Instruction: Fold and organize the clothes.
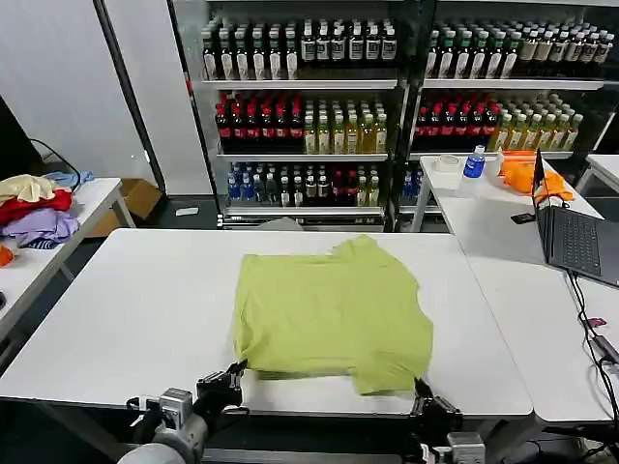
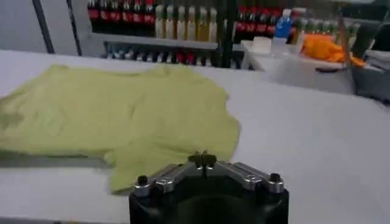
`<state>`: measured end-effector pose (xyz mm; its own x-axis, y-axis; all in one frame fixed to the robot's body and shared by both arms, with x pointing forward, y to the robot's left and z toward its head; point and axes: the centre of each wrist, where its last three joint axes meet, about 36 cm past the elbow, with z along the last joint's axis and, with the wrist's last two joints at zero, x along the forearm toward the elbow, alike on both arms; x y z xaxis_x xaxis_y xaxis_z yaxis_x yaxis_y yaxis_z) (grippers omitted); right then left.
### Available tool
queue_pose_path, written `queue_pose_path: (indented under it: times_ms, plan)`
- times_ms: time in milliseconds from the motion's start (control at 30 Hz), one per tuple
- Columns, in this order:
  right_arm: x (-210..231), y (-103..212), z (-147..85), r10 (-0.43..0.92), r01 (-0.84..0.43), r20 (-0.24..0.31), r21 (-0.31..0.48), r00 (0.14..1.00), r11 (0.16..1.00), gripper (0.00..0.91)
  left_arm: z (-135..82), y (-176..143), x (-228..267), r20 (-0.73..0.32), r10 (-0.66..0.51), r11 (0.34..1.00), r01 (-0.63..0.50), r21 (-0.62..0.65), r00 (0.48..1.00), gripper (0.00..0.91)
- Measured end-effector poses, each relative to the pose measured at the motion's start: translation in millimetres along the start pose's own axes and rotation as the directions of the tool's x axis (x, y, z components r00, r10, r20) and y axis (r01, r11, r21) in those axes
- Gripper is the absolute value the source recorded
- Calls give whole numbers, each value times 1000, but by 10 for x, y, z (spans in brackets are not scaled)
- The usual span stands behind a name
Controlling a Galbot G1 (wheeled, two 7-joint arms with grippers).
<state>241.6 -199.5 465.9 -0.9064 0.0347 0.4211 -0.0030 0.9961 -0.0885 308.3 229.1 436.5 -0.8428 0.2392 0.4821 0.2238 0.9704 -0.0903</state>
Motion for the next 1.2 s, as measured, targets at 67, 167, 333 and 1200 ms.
queue_pose_path:
  times_ms: [67,167,333,1200]
  plan:
    - [50,-40,-51,10,-9,18,-1,1000,1000,0,-39,-8,56,14,4,1000,-4,2,1000,30]
    - [105,-104,-139,23,-23,52,0,998,1000,0,-98,-8,121,34,8,1000,-8,-1,999,30]
    - [102,-209,-232,42,-43,97,9,994,999,0,-153,-9,150,51,21,1000,-20,-15,998,30]
    - [-933,-284,-264,25,-44,192,97,981,994,0,-90,93,-693,51,18,993,-12,-116,999,30]
